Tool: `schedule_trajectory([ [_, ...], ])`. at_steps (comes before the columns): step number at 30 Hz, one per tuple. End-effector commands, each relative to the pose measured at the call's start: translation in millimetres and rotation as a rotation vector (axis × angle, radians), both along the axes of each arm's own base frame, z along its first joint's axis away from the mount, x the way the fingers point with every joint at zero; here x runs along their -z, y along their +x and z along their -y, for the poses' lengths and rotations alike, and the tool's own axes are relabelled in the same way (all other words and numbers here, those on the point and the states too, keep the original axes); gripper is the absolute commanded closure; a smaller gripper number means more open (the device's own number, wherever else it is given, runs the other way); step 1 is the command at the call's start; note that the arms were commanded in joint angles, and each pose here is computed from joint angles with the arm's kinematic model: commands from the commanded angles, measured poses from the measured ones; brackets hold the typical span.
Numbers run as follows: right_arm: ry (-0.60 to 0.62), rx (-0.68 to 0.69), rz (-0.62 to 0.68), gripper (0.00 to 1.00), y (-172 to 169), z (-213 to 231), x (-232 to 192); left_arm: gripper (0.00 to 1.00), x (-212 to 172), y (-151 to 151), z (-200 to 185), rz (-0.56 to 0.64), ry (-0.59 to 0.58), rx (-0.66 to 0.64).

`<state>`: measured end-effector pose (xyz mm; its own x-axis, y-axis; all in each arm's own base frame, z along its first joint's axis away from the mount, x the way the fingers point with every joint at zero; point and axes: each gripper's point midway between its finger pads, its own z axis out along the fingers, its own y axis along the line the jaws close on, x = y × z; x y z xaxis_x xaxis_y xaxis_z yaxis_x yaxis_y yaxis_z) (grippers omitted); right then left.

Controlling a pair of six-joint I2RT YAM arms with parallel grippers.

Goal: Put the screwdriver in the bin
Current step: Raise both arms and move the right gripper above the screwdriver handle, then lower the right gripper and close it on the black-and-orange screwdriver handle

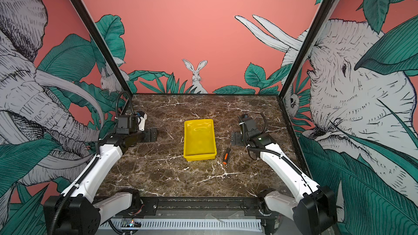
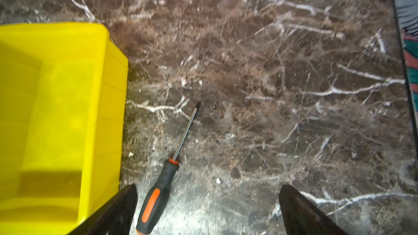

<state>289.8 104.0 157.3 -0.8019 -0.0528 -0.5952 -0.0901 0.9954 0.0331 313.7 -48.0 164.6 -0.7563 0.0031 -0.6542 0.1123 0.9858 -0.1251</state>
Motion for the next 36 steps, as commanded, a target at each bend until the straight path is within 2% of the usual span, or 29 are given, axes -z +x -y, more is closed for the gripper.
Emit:
schedule_trajectory([
  [1, 0.008, 0.052, -0.105, 0.06, -24.7, 0.3, 18.6, 0.00, -7.9, -3.7, -1.2, -0.001, 0.021, -0.001],
  [6, 0.064, 0.044, -0.180, 0.12, -35.0, -22.4, 46.9, 0.00, -6.0, -5.3, -2.8, -0.015, 0.037, -0.009],
  [13, 0.089, 0.020, -0.211, 0.14, -20.9, -49.7, 67.9, 0.00, -12.0, -8.7, 12.8, 0.008, -0.002, 0.049],
  [18, 0.102, 0.009, -0.277, 0.21, -19.2, -64.9, 89.5, 0.01, -21.3, -12.1, 32.8, 0.051, -0.031, 0.135],
  [20, 0.119, 0.010, -0.274, 0.27, -18.6, -70.1, 95.3, 0.01, -25.1, -15.2, 39.3, 0.072, -0.031, 0.166],
  [26, 0.125, 0.031, -0.280, 0.36, -19.4, -74.6, 104.4, 0.01, -31.2, -21.5, 52.4, 0.104, -0.017, 0.220],
  [36, 0.128, 0.073, -0.302, 0.48, -24.9, -73.5, 120.1, 0.00, -34.4, -24.1, 65.9, 0.106, -0.080, 0.262],
])
